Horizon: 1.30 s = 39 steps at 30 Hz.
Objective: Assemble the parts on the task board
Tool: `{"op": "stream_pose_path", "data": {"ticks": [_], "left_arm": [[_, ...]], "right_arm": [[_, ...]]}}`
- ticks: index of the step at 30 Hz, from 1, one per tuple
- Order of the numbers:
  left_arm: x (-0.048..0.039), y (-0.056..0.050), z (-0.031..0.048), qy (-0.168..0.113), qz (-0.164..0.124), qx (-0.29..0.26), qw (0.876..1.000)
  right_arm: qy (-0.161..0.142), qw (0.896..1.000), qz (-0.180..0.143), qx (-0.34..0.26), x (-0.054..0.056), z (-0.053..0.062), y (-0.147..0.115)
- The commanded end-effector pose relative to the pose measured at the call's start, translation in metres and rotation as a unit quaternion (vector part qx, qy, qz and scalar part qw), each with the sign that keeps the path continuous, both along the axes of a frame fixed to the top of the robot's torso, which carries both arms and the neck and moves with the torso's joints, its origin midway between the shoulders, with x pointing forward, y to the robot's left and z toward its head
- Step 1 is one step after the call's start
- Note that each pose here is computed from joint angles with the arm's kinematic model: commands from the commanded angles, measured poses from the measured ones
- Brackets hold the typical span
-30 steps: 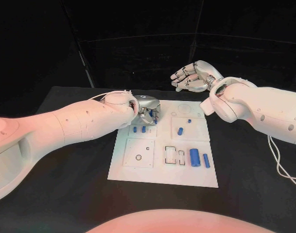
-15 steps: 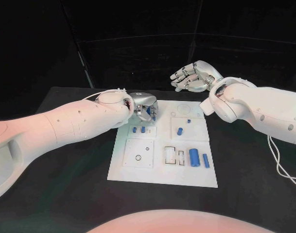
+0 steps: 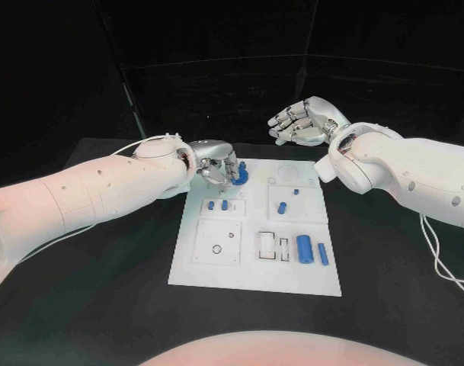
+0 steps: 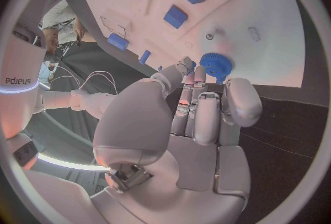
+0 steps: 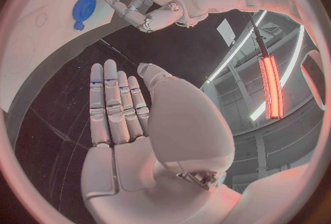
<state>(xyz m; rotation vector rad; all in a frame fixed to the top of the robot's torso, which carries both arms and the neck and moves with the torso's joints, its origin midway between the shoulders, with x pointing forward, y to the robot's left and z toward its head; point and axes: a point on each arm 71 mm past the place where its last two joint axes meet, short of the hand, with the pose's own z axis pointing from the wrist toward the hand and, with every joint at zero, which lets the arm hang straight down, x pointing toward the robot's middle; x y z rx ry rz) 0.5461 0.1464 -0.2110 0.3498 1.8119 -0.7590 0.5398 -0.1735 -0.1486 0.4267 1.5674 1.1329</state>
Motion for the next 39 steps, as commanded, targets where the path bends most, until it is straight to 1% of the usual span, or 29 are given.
{"op": "stream_pose_path", "data": {"ticks": [1, 2, 7, 11, 17, 28, 39], "left_arm": [[-0.0003, 0.007, -0.0008, 0.031, 0.011, -0.008, 0.999], [-0.0002, 0.012, -0.0013, 0.035, 0.015, -0.006, 0.999], [0.0006, 0.021, -0.0027, 0.042, 0.025, -0.002, 0.999], [0.0022, 0.026, -0.0043, 0.045, 0.031, 0.001, 0.999], [0.0041, 0.031, -0.0068, 0.050, 0.037, 0.006, 0.998], [0.0055, 0.033, -0.0109, 0.060, 0.042, 0.013, 0.997], [0.0042, 0.029, -0.0149, 0.066, 0.040, 0.015, 0.997]], "right_arm": [[-0.004, 1.000, 0.000, 0.004, 0.000, 0.002, -0.001], [-0.004, 1.000, -0.001, 0.004, 0.000, 0.002, -0.002], [-0.004, 1.000, -0.001, 0.004, 0.000, 0.002, -0.002], [-0.005, 1.000, -0.001, 0.004, 0.000, 0.002, -0.002], [-0.006, 1.000, 0.000, 0.005, 0.000, 0.002, -0.001], [-0.006, 1.000, -0.001, 0.005, 0.000, 0.002, -0.001], [-0.006, 1.000, 0.000, 0.005, 0.000, 0.002, -0.001]]}}
